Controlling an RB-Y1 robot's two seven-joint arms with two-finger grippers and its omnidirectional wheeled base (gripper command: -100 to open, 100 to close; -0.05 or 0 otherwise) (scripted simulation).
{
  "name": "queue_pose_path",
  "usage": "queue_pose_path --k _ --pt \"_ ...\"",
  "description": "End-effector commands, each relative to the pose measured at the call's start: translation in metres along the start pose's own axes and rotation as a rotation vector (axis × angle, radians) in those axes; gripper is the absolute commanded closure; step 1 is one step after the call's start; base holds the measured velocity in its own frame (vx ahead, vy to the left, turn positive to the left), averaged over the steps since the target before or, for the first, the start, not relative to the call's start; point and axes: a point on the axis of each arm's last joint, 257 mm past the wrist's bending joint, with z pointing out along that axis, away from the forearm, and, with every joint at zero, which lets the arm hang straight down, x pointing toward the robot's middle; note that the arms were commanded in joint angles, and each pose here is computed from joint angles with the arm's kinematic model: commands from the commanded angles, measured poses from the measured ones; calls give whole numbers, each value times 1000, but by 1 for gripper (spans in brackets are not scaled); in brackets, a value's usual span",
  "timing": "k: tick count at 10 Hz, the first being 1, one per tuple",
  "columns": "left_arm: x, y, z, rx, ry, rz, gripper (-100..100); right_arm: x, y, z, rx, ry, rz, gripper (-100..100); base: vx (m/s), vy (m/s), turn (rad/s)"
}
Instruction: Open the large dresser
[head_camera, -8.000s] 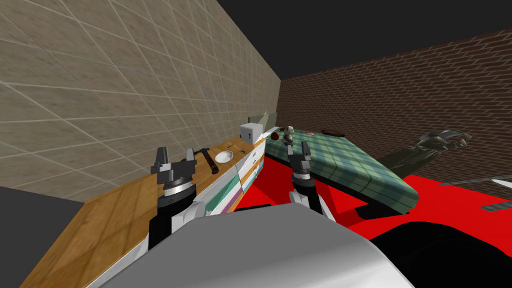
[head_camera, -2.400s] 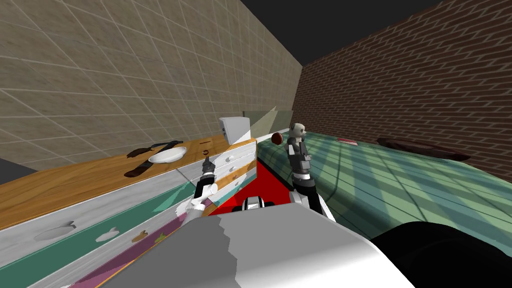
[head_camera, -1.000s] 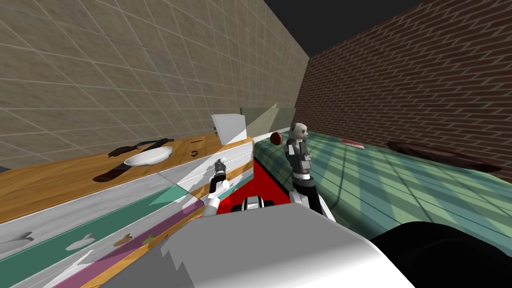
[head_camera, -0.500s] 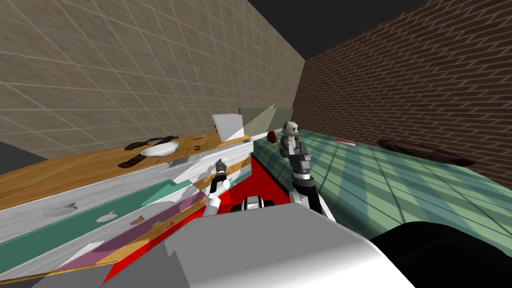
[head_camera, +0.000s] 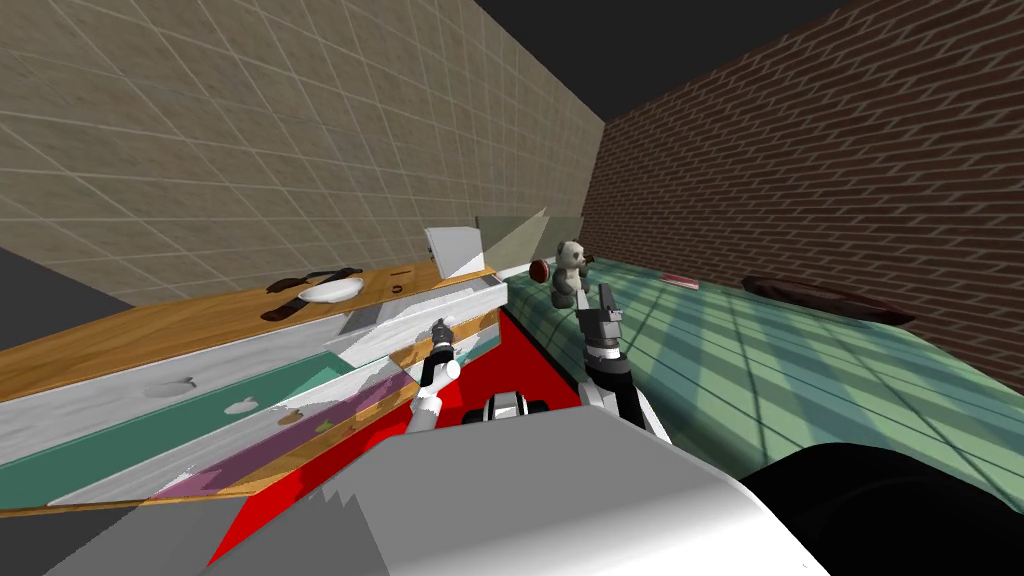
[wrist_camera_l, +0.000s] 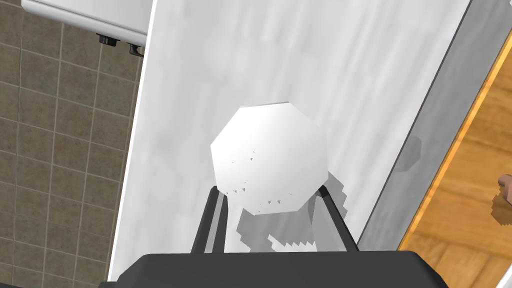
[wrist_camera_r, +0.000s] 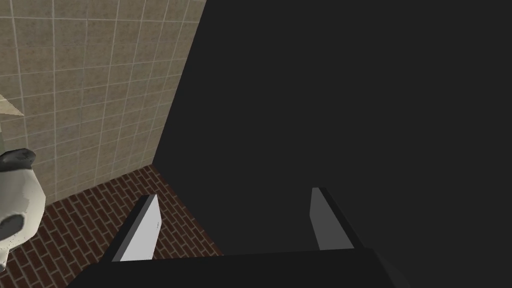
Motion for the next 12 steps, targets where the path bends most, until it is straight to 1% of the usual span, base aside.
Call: queue_pose_path --k 1,4,5,7,8,12 --pt "3 -2 0 5 4 -1 100 0 0 0 0 0 0 0 -150 -74 6" --pt "6 -5 -1 10 10 -3 100 0 0 0 0 0 0 0 -156 -85 6" --pt "4 -3 -1 5 7 -1 100 0 0 0 0 0 0 0 -83 -43 -2" --pt "5 -2 -3 4 9 -2 100 0 0 0 0 0 0 0 -140 -57 1" --pt "14 -10 8 -1 24 -4 -100 0 0 0 0 0 0 0 -94 -64 117" --pt "31 -26 28 -10 54 -7 -100 0 0 0 0 0 0 0 -12 -24 87"
